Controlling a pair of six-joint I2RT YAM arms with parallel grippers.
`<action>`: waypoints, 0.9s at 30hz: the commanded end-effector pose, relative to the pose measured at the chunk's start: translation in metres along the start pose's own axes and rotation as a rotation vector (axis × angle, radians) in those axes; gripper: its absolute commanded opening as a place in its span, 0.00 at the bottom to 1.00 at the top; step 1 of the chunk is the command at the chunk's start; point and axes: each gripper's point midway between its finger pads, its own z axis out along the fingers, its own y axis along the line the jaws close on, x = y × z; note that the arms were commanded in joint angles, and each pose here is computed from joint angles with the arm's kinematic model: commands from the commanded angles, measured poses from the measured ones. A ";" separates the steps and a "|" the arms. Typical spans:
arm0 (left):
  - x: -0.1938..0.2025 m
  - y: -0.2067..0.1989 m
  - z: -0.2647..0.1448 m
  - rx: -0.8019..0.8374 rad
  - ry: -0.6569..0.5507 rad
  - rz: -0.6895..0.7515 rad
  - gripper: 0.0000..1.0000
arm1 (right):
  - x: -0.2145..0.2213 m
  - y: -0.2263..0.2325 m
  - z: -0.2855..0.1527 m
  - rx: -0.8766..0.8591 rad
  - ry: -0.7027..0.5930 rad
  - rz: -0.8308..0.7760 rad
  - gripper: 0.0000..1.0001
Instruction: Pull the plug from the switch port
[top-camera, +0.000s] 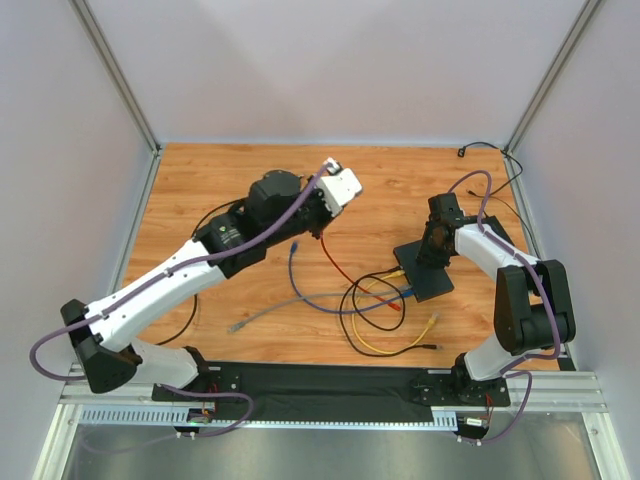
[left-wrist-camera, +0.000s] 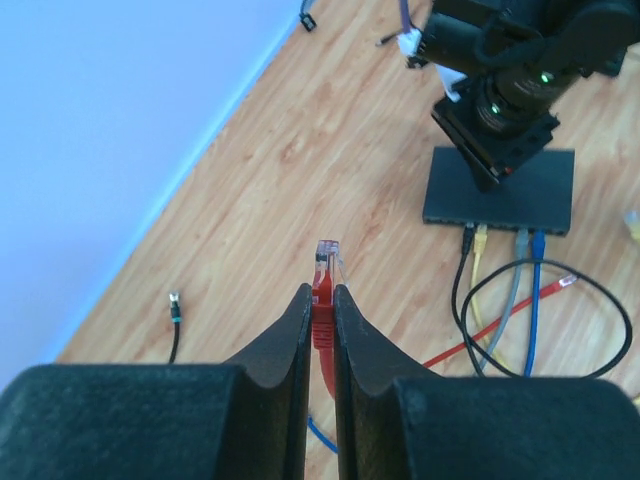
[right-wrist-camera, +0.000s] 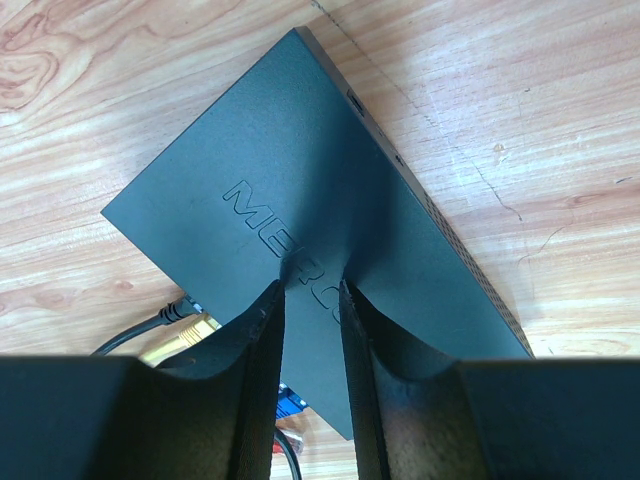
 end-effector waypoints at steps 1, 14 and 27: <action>0.009 -0.001 0.009 -0.075 0.111 0.214 0.00 | 0.024 -0.029 0.016 0.119 0.071 -0.023 0.31; -0.009 0.056 -0.035 -0.717 0.081 0.483 0.00 | 0.024 -0.028 0.015 0.114 0.070 -0.022 0.31; -0.030 0.070 -0.068 -0.858 -0.001 0.580 0.00 | 0.023 -0.026 0.016 0.109 0.073 -0.023 0.31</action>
